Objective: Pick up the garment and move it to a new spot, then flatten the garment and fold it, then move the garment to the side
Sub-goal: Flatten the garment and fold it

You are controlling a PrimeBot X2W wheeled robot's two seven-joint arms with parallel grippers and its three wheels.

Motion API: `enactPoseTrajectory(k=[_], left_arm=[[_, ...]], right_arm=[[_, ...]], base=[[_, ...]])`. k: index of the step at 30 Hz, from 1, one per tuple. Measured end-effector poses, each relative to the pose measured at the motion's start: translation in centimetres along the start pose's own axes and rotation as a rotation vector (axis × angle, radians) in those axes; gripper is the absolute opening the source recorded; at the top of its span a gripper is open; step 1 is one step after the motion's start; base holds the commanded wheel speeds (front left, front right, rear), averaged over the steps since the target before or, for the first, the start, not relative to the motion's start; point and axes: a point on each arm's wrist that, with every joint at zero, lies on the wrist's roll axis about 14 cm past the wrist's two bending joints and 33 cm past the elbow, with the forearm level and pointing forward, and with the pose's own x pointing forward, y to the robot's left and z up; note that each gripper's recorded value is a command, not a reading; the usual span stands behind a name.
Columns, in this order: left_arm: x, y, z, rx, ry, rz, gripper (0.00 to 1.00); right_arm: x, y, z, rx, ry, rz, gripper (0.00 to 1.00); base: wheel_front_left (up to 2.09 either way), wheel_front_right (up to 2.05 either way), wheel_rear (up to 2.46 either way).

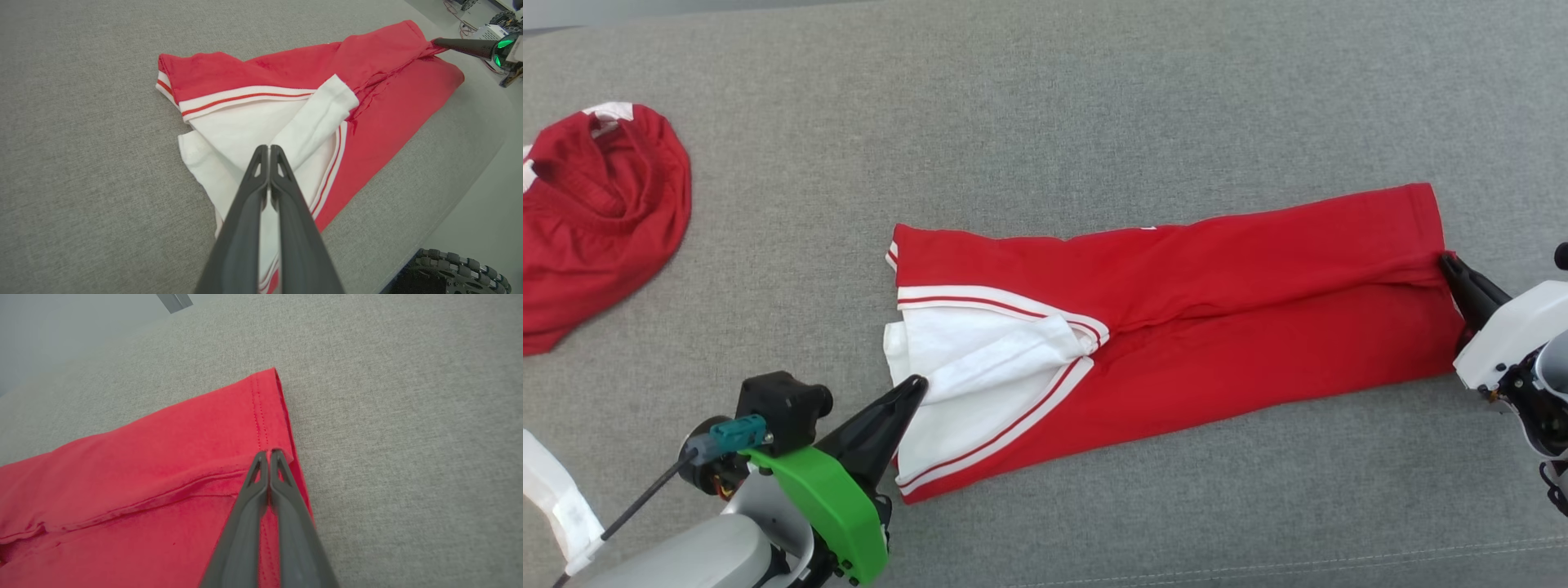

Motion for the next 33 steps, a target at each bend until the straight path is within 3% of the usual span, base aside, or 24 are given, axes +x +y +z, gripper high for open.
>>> enactPoseTrajectory(k=[1,2,17,22,25,33], left_arm=[[0.0,-0.1,-0.1,-0.004,-0.006,0.003,1.00],[0.1,-0.2,0.2,-0.007,-0.029,0.010,1.00],[-2.4,2.3,3.9,-0.006,-0.319,0.329,1.00],[-4.3,2.1,4.3,-0.009,-0.419,0.410,1.00],[-6.1,1.8,4.1,0.033,-0.480,0.469,1.00],[-8.9,1.2,3.5,0.083,-0.559,0.530,1.00]], right_arm=[[-0.2,0.0,0.0,0.002,-0.007,-0.002,0.90],[-0.3,0.0,0.2,-0.001,-0.021,-0.004,1.00],[-4.6,2.9,3.2,-0.195,-0.298,0.041,1.00],[-6.0,5.0,4.5,-0.196,-0.390,0.063,1.00],[-7.4,5.8,2.6,-0.193,-0.388,0.064,1.00],[-8.6,7.2,1.8,-0.179,-0.414,0.074,1.00]], base=[[0.00,0.00,0.00],[0.00,0.00,0.00],[0.00,0.00,0.00],[0.00,0.00,0.00],[0.00,0.00,0.00],[0.00,0.00,0.00]])
